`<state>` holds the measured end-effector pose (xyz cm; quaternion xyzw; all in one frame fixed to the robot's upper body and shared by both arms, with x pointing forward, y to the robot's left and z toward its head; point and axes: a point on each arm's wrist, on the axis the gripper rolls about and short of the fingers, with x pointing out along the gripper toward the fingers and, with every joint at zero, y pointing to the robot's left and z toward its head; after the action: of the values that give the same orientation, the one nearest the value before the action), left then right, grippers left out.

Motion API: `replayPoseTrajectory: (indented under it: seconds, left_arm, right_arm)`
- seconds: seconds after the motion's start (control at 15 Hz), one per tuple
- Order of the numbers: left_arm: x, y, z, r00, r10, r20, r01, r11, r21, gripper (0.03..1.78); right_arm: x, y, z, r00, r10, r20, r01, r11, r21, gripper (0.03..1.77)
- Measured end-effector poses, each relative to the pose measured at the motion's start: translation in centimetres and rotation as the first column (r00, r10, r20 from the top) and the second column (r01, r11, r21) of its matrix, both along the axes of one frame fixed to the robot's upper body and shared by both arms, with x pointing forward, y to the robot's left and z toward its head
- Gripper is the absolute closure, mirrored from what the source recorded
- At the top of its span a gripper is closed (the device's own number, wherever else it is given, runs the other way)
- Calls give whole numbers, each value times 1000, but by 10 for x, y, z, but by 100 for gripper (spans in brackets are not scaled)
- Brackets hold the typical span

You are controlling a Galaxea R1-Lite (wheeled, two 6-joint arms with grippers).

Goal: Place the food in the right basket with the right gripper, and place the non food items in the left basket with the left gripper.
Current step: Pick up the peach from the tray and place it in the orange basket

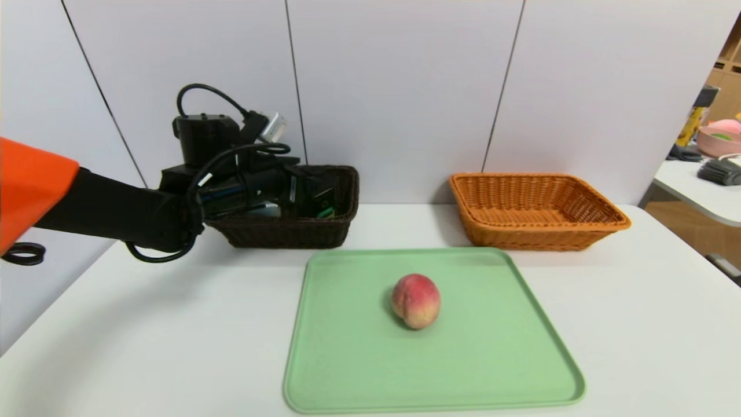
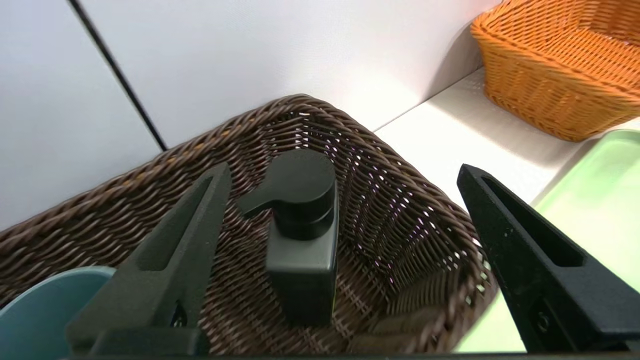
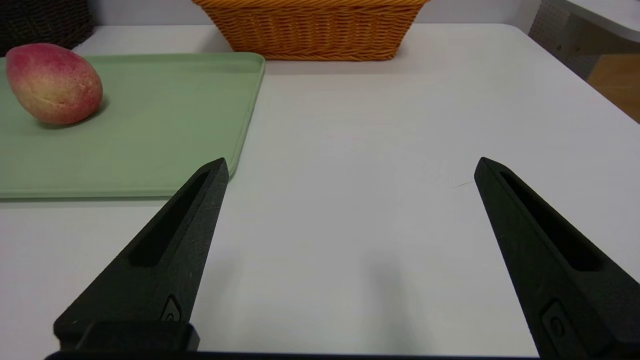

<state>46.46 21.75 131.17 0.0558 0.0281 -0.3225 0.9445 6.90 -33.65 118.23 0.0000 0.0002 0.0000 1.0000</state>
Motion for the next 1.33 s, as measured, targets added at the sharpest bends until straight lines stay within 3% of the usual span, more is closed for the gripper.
replayPoseTrajectory:
  seconds: [0.67,1.33]
  left_arm:
    - [-124,45,42,997,43,64,-42,999,-17,14]
    - [-276,92,43,972,196,129,-192,980,-44,12]
  right_arm:
    - [0,0,0,1000,0,0,0,1000,0,10]
    - [0,0,0,1000,0,0,0,1000,1,10]
